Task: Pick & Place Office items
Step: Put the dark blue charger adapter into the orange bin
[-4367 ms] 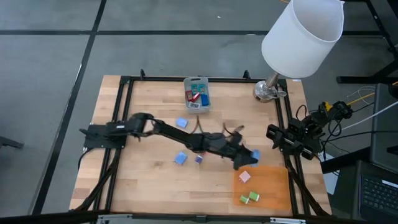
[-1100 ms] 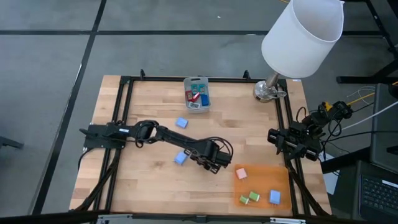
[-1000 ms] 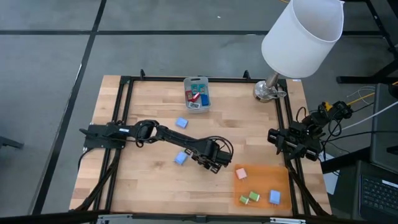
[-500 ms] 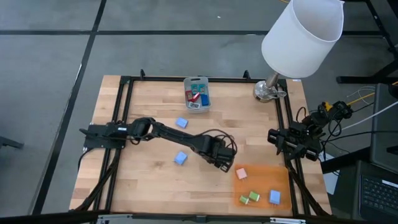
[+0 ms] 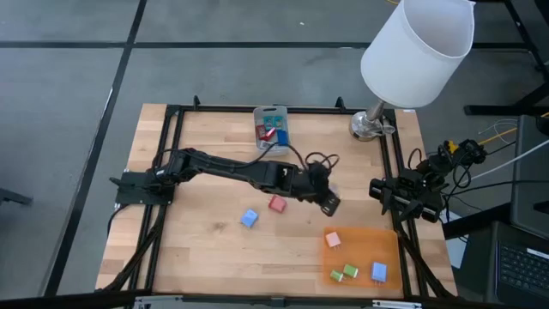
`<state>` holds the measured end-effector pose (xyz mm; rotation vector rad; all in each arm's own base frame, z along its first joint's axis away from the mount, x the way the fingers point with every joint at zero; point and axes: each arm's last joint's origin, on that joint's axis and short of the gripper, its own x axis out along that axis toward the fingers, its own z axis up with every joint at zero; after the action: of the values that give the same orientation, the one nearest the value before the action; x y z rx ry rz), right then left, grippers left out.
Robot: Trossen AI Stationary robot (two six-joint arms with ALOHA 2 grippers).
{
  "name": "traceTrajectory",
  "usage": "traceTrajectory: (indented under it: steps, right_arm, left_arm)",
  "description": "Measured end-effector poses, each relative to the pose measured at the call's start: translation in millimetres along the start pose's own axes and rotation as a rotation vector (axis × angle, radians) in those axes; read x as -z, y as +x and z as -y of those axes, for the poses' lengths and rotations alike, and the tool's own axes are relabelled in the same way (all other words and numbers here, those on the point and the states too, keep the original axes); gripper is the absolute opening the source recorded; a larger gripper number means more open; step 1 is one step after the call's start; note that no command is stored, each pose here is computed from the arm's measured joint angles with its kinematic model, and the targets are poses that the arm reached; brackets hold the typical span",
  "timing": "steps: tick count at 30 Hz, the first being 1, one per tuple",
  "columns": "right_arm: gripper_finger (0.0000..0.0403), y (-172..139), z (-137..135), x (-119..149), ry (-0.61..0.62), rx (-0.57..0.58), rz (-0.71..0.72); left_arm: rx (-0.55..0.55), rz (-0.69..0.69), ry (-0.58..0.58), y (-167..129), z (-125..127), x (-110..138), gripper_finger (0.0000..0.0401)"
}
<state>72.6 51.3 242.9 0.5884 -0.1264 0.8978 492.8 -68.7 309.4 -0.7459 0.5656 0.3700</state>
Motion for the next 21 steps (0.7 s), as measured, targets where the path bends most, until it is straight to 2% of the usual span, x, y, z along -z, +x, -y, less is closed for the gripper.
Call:
traceTrajectory:
  steps: [5,8,14,21]
  right_arm:
    - [0.0201,0,0,0,0.0,-0.002,-0.003]
    - [0.0201,0,0,0,0.0,-0.002,-0.003]
    - [0.0201,0,0,0,-0.003,-0.003,-0.002]
    - [0.0201,0,0,0,-0.001,-0.002,-0.002]
  left_arm:
    - [0.389,0.088,0.112,1,31,-9,0.0123]
    - [0.484,0.061,0.162,5,37,-3,0.0123]
    - [0.399,-0.056,0.203,28,29,22,0.0123]
    - [0.432,-0.171,0.229,69,18,53,0.0123]
